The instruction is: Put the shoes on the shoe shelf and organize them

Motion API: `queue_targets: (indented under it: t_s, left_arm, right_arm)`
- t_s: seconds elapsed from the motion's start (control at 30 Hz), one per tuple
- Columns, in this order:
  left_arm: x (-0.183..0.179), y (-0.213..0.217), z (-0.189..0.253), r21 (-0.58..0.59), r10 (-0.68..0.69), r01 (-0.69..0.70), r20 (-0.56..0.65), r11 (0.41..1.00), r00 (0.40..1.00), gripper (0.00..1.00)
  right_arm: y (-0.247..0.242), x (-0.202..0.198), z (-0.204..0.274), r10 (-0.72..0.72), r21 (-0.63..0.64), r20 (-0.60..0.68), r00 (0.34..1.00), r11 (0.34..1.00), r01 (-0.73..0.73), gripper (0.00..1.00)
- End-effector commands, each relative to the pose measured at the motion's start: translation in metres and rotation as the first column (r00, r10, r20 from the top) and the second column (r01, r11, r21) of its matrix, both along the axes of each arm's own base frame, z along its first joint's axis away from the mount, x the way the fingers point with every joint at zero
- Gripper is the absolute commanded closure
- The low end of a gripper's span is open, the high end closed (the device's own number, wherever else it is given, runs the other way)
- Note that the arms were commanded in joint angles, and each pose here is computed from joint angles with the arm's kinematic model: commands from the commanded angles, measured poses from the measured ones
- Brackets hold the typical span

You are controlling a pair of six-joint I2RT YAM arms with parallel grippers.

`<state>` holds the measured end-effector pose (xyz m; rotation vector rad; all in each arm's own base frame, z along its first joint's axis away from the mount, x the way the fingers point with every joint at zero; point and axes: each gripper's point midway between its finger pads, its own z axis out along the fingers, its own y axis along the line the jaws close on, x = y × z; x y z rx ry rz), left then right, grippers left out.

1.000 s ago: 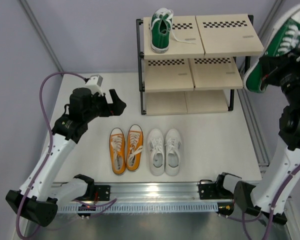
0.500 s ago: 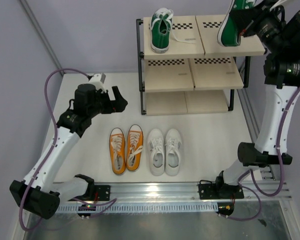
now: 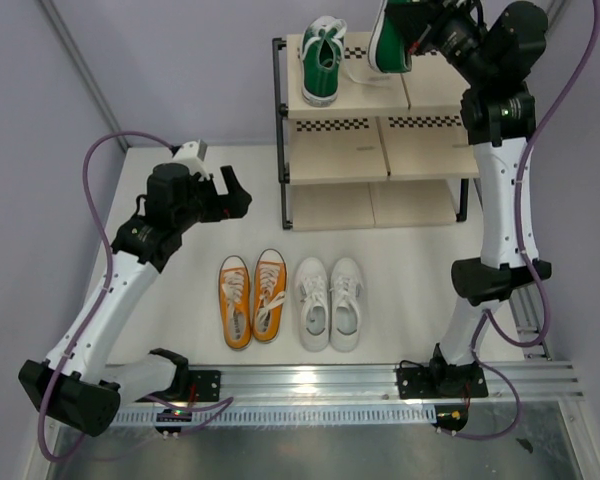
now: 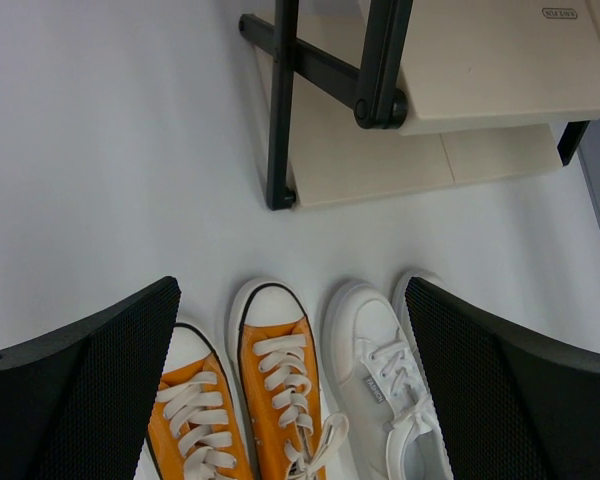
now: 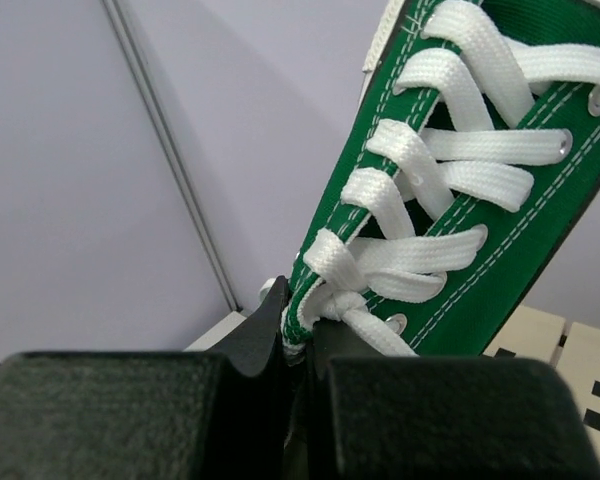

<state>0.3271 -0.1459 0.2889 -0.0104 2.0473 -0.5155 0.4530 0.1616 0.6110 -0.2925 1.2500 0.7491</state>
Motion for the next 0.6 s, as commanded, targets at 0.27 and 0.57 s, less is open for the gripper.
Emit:
queue_targets:
  t_s: [0.27,0.57]
  left_arm:
    - [0.003,-0.001,0.019,-0.012,0.000,0.000,0.056,1.000,0.998,0.01]
    - [0.001,-0.001,0.017,-0.013,-0.005,0.005,0.051,1.000,0.999,0.01]
  right_arm:
    - [0.010,0.002,0.012,-0.124,-0.030,0.081,0.989,0.992,0.126,0.97]
    - [0.018,0.010,-0.014,-0.119,-0.066,-0.001,0.993,0.991,0.119,0.97]
